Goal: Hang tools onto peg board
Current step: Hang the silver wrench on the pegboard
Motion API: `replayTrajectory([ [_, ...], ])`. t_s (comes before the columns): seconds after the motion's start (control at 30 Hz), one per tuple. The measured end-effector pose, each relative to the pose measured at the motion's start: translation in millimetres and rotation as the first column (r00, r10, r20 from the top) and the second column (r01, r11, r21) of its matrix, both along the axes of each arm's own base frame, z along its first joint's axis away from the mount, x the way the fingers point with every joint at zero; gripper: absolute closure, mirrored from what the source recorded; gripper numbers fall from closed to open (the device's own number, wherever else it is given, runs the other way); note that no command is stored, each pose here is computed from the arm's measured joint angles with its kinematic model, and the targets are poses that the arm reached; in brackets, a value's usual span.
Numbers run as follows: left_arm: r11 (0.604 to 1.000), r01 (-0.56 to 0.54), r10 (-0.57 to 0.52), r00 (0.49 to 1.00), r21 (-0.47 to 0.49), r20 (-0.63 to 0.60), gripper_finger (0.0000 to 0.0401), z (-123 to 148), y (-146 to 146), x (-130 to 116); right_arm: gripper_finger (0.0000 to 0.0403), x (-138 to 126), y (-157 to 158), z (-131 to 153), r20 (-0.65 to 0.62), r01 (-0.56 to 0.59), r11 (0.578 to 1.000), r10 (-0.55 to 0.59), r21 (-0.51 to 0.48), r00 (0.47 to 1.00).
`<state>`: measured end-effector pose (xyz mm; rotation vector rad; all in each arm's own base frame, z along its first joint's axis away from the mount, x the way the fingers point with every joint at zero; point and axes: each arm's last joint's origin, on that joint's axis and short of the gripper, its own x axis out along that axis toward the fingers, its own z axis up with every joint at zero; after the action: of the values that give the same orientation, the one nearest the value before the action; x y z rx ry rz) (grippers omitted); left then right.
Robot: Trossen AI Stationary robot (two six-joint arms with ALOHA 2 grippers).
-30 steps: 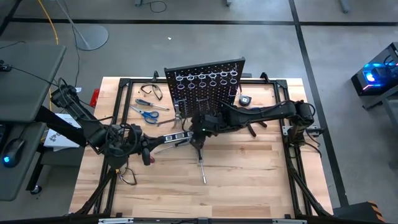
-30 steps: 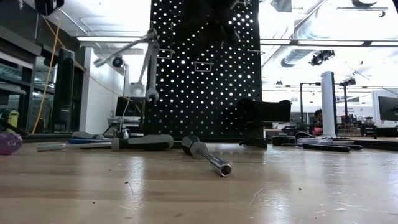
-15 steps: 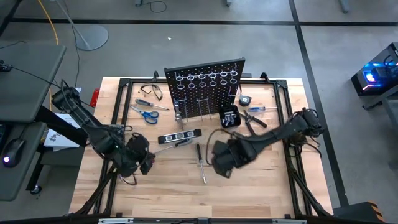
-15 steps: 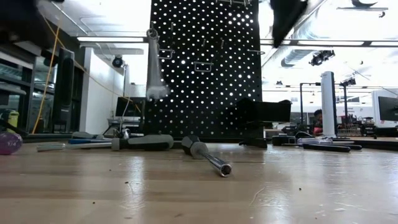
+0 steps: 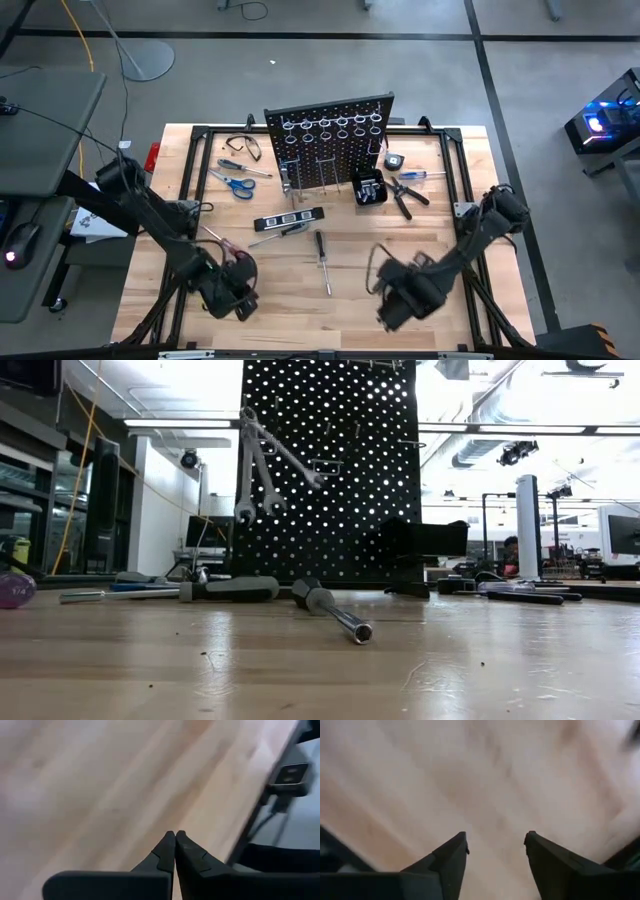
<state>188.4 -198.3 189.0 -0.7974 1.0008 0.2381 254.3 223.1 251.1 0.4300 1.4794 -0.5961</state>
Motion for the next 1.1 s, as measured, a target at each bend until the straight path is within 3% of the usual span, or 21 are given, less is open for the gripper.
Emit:
replayTrajectory([
  [0.17,1.0,0.002,-0.002,1.0,-0.031,0.027,0.0401,-8.9,-9.2,7.1,0.0243,-25.1,36.9,-45.7,-0.036,0.124,0.967,-0.119,0.222,0.992],
  [0.3,0.999,0.014,-0.014,1.0,-0.036,0.018,0.0401,-10.5,-11.0,6.5,0.0253,-32.1,47.6,-63.3,-0.023,0.222,0.929,-0.226,0.297,0.974],
  [0.5,0.999,0.018,-0.021,0.995,-0.031,-0.1,0.0401,-13.1,-3.9,0.9,0.0253,-34.4,40.9,-72.7,-0.038,0.294,0.921,-0.294,0.257,0.955],
  [0.63,0.998,-0.013,0.012,1.0,-0.063,-0.026,0.0401,9.9,14.5,7.4,0.0253,-28.1,34.4,-72.8,-0.008,0.267,0.933,-0.273,0.24,0.962],
  [0.8,0.993,-0.116,0.116,0.992,0.012,0.045,0.0401,35.2,49.5,4.7,0.0253,-20.1,24.1,-73.1,-0.001,0.176,0.959,-0.18,0.222,0.984],
  [1.1,0.972,-0.204,0.205,0.979,0.117,0.006,0.0401,49.3,84.5,-10.6,0.0253,-9.9,5.8,-73.5,0.045,0.124,0.985,-0.13,0.12,0.99],
])
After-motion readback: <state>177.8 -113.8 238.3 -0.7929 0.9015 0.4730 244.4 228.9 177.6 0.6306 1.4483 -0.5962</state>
